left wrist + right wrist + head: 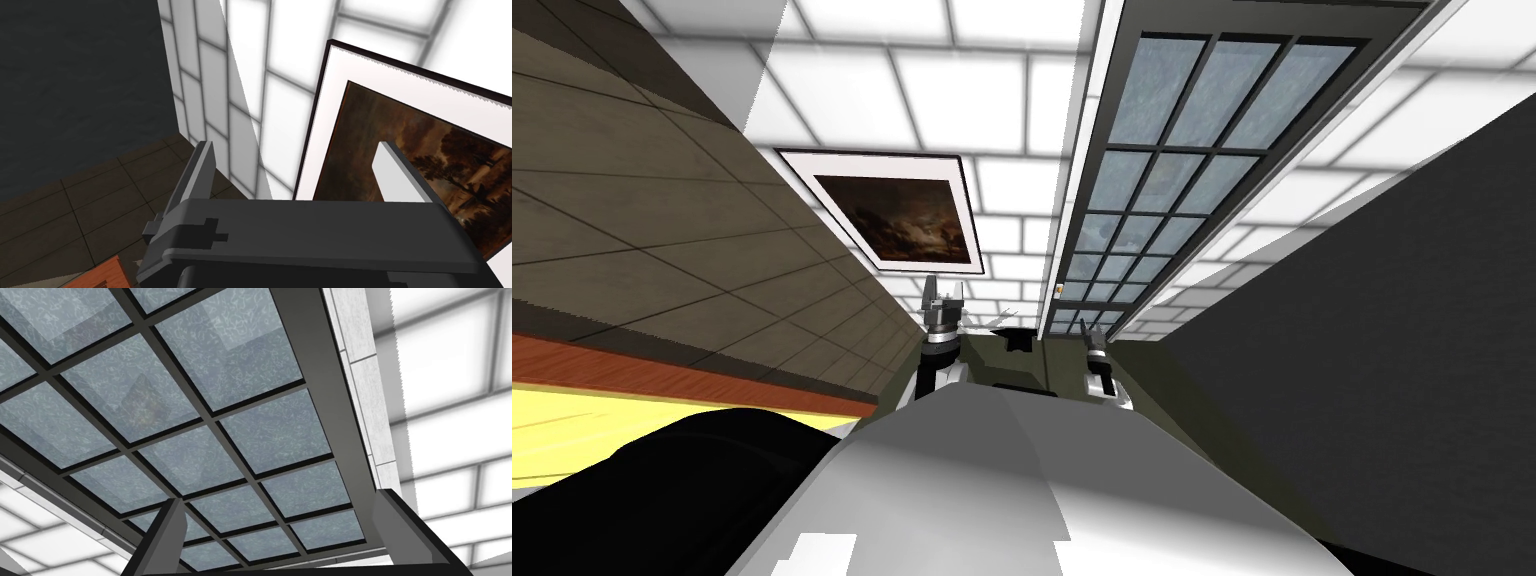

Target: Pull the door open

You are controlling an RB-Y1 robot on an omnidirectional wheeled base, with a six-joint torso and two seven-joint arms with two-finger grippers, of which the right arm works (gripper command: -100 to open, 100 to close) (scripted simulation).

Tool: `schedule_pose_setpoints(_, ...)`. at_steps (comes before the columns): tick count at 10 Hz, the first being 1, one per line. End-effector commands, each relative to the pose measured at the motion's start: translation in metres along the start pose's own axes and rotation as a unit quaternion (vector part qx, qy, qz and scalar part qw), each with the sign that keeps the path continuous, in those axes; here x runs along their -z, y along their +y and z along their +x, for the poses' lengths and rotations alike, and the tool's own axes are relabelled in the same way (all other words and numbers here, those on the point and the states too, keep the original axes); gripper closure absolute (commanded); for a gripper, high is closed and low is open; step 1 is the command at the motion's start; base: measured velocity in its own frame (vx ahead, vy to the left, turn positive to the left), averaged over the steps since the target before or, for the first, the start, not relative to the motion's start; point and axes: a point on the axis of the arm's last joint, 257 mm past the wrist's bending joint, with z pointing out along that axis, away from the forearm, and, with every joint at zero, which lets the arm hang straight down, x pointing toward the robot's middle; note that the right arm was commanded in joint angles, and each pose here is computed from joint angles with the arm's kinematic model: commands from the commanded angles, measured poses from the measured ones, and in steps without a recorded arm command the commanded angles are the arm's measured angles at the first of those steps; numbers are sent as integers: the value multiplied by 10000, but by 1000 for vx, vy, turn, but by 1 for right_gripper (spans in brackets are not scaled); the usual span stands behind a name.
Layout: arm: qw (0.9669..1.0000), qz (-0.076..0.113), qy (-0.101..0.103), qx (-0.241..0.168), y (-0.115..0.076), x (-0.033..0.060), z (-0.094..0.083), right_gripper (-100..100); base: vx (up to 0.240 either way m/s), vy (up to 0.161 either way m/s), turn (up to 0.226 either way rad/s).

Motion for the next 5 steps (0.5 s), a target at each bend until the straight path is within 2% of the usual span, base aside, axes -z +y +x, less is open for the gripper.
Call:
schedule_pose_setpoints(1, 9998, 42, 64, 203, -52, 4, 66, -100, 84, 5, 118)
schedule_pose_setpoints(5, 9986, 140, 241, 443, -145, 48, 219, -100, 60, -4, 45)
